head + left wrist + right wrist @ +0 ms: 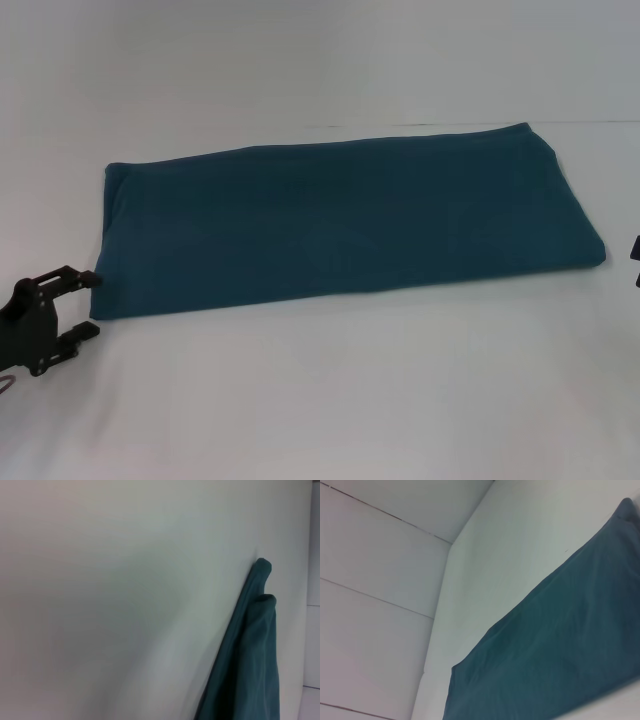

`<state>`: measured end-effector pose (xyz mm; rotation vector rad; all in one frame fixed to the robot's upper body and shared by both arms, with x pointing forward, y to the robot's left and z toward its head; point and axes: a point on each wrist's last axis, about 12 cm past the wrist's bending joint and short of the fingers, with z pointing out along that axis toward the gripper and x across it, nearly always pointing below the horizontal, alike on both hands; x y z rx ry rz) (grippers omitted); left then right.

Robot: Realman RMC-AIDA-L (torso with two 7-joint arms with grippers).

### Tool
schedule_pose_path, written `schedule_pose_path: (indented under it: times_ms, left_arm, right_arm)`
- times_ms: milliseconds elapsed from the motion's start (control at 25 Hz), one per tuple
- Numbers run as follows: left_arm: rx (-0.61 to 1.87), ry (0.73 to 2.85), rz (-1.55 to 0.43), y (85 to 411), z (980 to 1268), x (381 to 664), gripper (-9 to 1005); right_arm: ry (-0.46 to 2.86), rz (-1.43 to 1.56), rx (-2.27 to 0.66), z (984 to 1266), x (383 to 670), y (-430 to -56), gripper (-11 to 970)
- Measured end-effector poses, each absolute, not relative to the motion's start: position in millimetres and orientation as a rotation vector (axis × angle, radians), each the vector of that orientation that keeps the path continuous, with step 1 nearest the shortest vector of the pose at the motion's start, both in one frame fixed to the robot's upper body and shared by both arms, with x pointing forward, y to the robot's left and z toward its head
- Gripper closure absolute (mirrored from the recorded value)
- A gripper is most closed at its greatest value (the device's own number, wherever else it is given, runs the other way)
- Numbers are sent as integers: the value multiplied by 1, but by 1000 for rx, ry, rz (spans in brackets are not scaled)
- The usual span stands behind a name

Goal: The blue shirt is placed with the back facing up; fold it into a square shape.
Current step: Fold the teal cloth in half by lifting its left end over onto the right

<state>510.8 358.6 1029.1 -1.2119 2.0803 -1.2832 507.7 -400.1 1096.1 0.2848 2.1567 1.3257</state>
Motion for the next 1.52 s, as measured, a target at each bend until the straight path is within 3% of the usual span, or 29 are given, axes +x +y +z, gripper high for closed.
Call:
schedule_pose_path:
  times_ms: [800, 1440, 1520]
  left_arm:
    - [-1134, 2128, -1273, 331, 1034, 548, 292]
    - [-986, 2183, -1275, 327, 1049, 562, 445]
    - [-980, 2184, -1273, 327, 1050, 562, 594]
  right_arm:
    - [2146, 1319, 300, 1095, 505, -403, 223]
    - [2110, 1325, 311, 1097, 504, -405, 224]
    - [2110, 1329, 314, 1096, 503, -405, 224]
